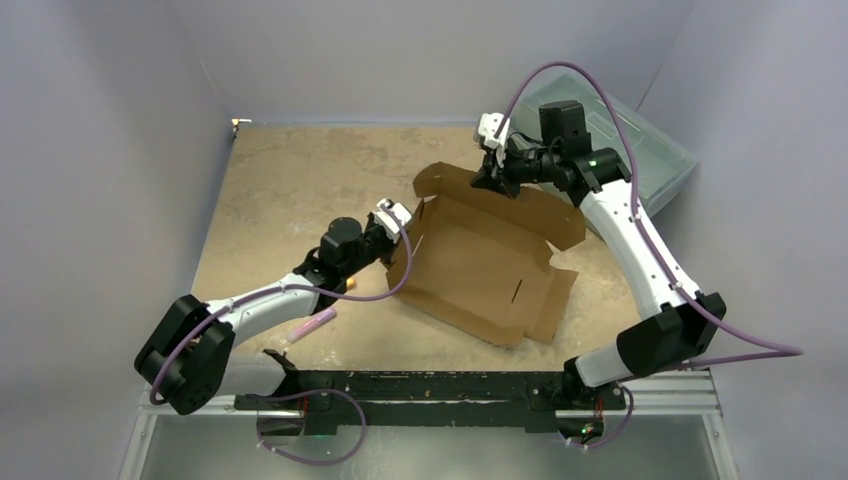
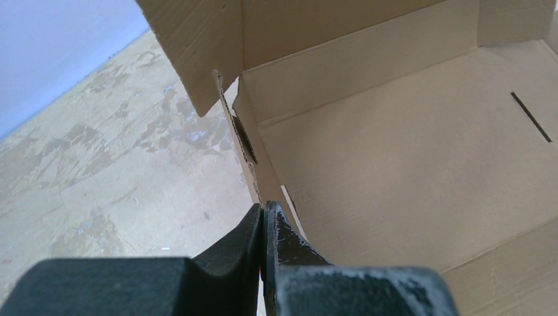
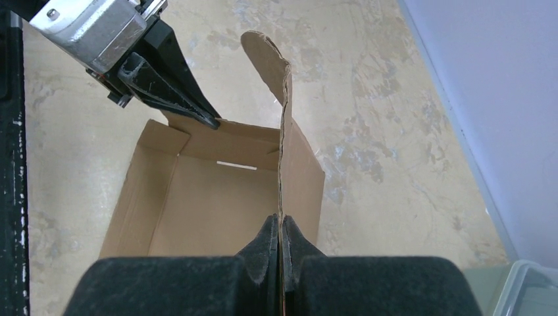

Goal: Fold the paper box
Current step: Fold the paper box at the center of the board.

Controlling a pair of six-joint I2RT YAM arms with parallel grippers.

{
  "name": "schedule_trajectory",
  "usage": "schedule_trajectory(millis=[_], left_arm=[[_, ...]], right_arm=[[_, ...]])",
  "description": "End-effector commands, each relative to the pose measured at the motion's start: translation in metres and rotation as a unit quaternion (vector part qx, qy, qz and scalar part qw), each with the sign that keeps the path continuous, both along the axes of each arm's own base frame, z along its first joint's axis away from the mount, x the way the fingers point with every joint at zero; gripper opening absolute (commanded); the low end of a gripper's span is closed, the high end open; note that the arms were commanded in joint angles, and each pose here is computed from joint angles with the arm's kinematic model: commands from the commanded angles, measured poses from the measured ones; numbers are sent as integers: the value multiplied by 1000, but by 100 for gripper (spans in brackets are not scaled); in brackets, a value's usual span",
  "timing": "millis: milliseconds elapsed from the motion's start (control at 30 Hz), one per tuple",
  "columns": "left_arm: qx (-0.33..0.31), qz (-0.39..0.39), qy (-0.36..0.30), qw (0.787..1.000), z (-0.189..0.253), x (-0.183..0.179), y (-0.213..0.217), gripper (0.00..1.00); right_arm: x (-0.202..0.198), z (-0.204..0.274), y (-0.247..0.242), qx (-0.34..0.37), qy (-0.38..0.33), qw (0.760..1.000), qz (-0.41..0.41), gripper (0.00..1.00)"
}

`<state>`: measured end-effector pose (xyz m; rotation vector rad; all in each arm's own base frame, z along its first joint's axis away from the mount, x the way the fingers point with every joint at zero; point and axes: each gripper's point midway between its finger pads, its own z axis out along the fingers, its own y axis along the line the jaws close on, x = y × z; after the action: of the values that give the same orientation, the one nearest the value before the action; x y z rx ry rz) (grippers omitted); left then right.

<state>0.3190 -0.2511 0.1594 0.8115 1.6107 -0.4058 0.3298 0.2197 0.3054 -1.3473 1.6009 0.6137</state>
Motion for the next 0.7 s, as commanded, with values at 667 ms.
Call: schedule_trajectory(millis=[667], left_arm=[[-90,-24,-61,994,81,9,-22,0]], right_arm=[[2,55,18,-51,-105,992,54,0]])
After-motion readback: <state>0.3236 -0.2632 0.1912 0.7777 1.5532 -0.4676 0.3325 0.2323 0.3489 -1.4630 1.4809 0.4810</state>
